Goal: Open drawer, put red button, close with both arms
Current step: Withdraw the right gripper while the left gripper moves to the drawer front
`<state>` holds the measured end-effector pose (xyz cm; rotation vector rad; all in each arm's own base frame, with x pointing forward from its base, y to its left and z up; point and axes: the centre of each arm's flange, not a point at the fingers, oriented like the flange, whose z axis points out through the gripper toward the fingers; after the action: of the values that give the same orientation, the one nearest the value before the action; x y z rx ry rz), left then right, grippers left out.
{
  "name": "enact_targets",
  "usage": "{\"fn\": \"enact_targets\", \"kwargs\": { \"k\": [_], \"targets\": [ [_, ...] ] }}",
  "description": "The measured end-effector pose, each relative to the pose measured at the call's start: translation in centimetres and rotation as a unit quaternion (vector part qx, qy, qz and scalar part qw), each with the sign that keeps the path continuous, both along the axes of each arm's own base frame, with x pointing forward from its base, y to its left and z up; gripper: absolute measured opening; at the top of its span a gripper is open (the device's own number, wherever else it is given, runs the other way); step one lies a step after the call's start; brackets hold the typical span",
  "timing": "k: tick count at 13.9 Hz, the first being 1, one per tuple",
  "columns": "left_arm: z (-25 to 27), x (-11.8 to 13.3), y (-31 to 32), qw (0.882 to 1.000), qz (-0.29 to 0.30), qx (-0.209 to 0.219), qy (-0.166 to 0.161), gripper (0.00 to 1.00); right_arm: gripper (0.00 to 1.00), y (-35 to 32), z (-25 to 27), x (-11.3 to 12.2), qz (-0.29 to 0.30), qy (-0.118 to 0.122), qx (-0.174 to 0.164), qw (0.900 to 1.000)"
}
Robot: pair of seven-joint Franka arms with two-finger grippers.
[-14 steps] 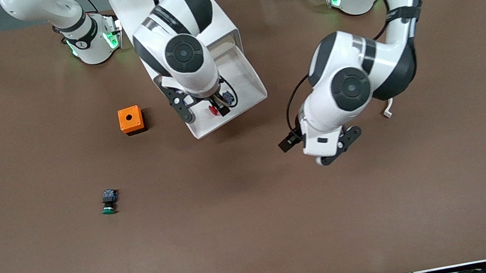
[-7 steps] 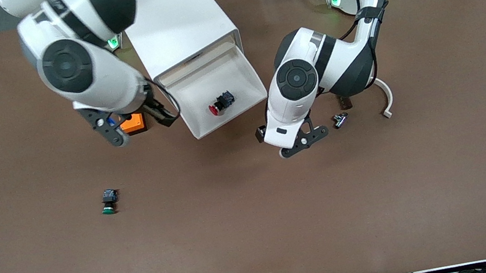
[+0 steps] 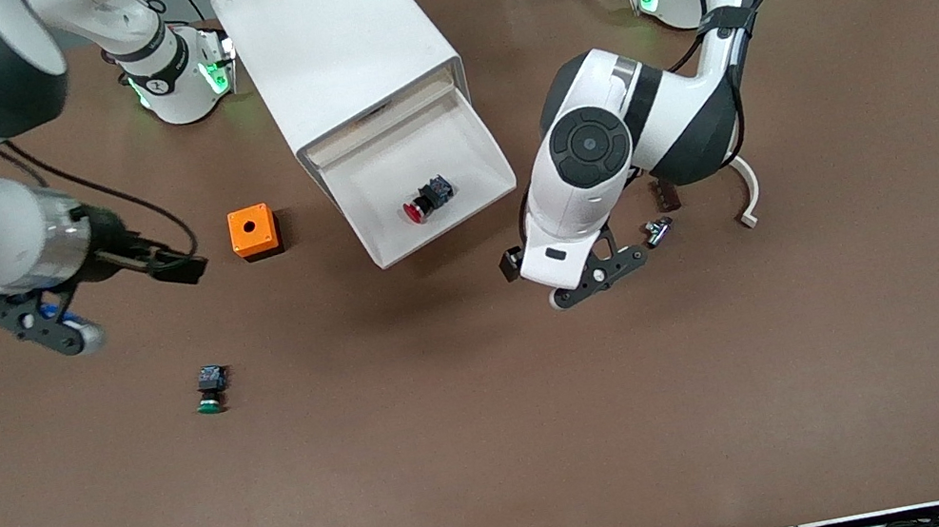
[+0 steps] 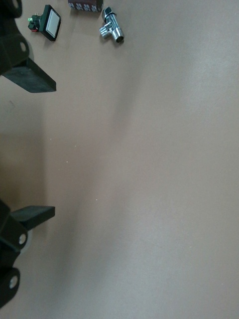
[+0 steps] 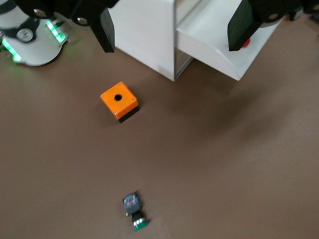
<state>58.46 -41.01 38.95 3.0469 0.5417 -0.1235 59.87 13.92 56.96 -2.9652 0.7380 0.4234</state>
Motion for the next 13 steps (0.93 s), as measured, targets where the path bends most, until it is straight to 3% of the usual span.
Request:
{"fn": "enact_targets", "kwargs": {
  "k": [2,6,10,13],
  "targets": [
    [0.0,0.0,0.0,1.000,0.001,0.000,0.000,1.00,1.00,-3.8,0.3,0.5,0.040,-0.009,0.012,0.999],
    [0.3,0.3,0.4,1.000,0.004,-0.001,-0.002,1.00,1.00,-7.3,1.2,0.5,0.120,-0.029,-0.009,0.992],
    [0.1,0.3,0.1,1.000,0.002,-0.004,-0.007,1.00,1.00,-8.8,2.7,0.0,0.157,-0.044,-0.008,0.987],
    [-3.0,0.9,-1.0,0.999,0.002,-0.017,-0.032,1.00,1.00,-10.8,3.0,-0.1,0.170,-0.048,-0.002,0.984]
  ]
}}
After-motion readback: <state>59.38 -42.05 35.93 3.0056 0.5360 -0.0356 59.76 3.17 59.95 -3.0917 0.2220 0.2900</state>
